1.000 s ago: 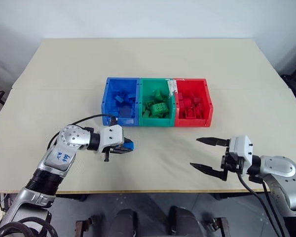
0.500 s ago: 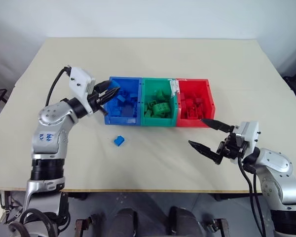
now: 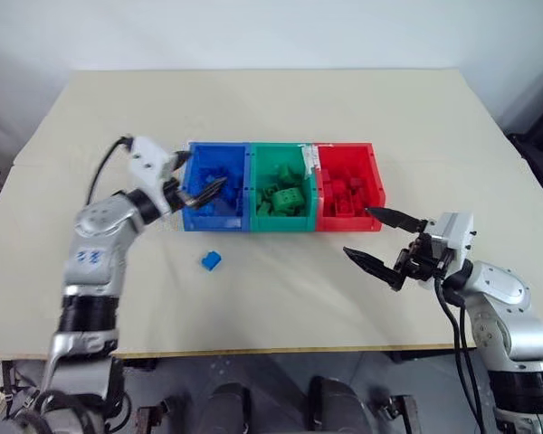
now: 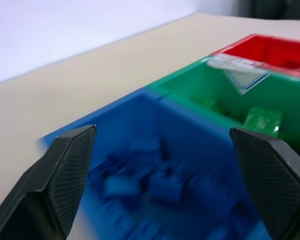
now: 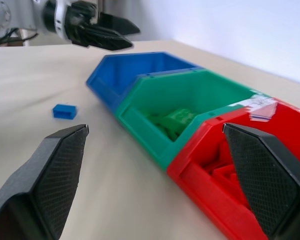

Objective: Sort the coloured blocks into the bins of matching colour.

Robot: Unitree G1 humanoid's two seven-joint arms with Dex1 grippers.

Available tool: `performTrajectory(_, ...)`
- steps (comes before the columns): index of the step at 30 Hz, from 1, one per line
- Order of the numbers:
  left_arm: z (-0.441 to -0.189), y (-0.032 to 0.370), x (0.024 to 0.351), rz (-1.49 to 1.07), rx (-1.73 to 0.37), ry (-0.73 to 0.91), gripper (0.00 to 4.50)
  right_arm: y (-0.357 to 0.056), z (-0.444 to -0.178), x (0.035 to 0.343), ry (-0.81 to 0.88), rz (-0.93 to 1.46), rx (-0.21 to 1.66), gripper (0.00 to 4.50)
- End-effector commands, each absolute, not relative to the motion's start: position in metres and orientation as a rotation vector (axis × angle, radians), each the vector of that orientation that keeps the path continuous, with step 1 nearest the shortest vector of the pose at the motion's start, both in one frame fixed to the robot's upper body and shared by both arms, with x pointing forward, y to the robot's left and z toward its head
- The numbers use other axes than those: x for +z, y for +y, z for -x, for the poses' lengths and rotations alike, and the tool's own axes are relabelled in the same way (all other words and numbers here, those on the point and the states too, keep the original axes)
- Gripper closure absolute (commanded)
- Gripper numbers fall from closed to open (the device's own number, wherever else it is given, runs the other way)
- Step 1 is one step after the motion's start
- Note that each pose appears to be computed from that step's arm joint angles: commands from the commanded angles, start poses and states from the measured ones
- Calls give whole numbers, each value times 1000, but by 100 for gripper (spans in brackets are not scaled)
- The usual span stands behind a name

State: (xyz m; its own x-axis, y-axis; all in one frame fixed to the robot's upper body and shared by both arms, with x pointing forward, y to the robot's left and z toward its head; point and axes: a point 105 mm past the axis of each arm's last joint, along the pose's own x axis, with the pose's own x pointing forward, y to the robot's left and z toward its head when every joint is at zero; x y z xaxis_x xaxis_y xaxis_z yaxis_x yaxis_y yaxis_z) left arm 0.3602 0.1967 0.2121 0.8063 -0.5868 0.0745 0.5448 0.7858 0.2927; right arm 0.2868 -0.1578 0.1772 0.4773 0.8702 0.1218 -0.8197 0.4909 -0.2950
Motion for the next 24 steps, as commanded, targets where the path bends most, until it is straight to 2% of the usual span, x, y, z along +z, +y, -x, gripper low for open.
performTrajectory(1, -325, 228, 218, -310, -607, -215, 1, -151, -284, 177, -254, 265, 1141, 0)
performTrajectory(4, -295, 268, 192, -332, -566, -119, 1, -147, -284, 173, -208, 321, 1215, 0)
performTrajectory(8, -256, 296, 156, -349, -622, 41, 1, -140, -279, 171, -180, 346, 1305, 0)
performTrajectory(12, -247, 310, 142, -383, -601, 114, 1, -138, -276, 164, -146, 380, 1364, 0)
performTrajectory(16, -249, 283, 140, -330, -688, 141, 1, -140, -279, 166, -150, 377, 1350, 0)
performTrajectory(24, -277, 199, 143, -333, -728, 126, 1, -160, -279, 160, -125, 370, 1245, 0)
